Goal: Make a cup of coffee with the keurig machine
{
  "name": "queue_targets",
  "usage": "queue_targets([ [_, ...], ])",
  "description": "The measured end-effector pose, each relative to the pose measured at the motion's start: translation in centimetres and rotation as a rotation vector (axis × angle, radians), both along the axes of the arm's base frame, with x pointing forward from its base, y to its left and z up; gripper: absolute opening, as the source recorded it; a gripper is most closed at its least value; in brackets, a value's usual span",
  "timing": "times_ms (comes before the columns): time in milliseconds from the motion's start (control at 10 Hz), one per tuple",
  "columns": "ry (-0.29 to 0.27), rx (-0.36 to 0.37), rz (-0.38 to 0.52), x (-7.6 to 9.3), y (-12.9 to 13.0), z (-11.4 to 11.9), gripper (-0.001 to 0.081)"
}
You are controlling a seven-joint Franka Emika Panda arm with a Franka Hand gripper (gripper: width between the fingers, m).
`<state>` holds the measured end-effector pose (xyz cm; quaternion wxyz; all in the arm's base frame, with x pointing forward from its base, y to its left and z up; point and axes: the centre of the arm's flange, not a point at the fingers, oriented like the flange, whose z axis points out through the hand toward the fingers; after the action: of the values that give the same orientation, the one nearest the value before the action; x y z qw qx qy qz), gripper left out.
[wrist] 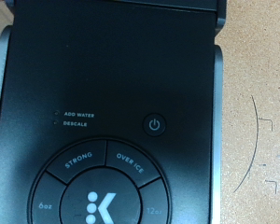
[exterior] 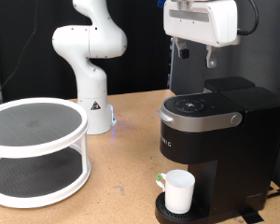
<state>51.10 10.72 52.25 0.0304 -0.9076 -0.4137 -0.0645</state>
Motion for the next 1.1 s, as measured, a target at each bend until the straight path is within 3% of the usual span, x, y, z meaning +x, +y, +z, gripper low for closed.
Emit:
queue_targets([
  [700,0.044,-0.028,0.01,0.7,-0.4,-2.7,0.0779],
  [800,0.04,-0.03,0.009,0.7,-0.4,-3.1,0.0614],
  [900,0.032,-0.03,0.007,0.7,-0.5,-3.6,0.0614],
  [1000,0.012,-0.03,0.003,0.7,-0.6,-4.2,0.0476],
  [1100,-0.019,-0.029,-0.003,0.7,-0.7,-4.9,0.0476],
])
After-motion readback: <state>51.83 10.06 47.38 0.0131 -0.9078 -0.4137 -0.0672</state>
